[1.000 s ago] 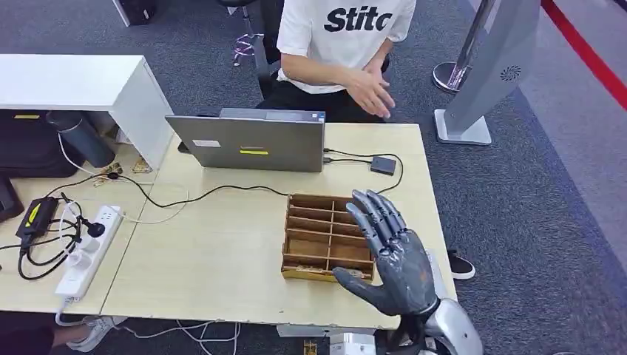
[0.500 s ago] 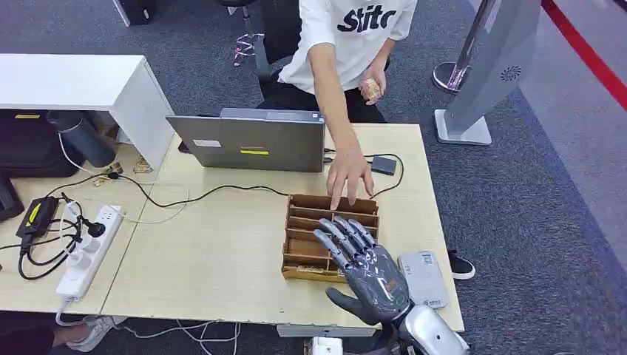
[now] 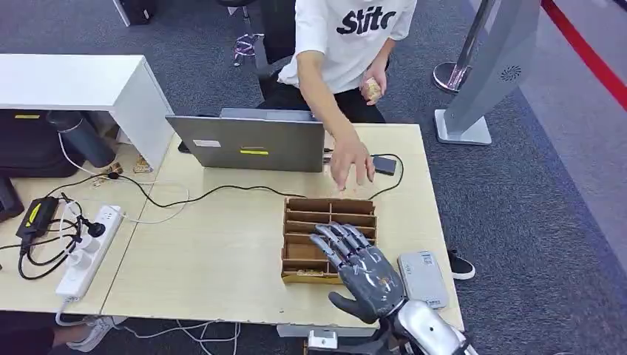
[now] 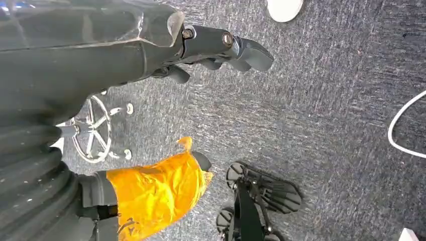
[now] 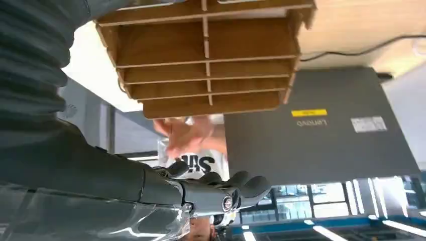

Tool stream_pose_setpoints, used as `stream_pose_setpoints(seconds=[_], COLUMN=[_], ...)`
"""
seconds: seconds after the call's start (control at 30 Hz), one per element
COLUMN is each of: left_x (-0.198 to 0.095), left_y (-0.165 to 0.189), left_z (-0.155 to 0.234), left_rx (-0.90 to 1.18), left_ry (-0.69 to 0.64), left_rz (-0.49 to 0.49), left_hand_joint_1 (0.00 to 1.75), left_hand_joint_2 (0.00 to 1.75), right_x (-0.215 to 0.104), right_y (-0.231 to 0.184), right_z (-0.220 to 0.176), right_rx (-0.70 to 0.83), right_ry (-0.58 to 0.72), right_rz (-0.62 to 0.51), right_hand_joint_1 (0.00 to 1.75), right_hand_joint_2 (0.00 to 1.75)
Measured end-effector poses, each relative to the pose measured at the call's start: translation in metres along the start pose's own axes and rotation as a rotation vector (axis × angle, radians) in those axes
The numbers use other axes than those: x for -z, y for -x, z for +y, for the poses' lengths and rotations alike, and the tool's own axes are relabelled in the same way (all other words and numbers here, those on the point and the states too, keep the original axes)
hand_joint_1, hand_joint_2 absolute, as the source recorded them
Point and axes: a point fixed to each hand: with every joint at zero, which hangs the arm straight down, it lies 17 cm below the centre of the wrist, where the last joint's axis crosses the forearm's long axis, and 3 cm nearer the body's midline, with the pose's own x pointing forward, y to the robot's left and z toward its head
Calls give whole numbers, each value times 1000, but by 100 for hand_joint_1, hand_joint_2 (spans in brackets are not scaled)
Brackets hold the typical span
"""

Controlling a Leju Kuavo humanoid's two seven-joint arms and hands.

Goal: Pass the card to the sensor for recognition and then transmit it.

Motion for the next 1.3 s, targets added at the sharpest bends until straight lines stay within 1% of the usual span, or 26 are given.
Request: stream_pose_setpoints(seconds=[0.33,0.83,1.1,1.3], left_x=[0,-1,-1,-1], left_y=[2,3,2,3], left_z=[1,7,8,10], left_rx=[-8,-40,-52,-57], left_ry=[-3,-21,-28,-33], left_rz=[9,21,19,22], left_hand_joint_1=[0,0,0,0], left_hand_joint_2=[175,175,175,175], right_x=[-7,-24,-27,-31], right_y=[25,64,68,64], right_z=[20,24,21,27], right_rx=[-77,-148,-147,-82], right_ry=[-80,-158,-164,-198], right_rz=[79,183,186,168], right_hand_joint_1=[0,0,0,0], right_hand_joint_2=[175,175,175,175])
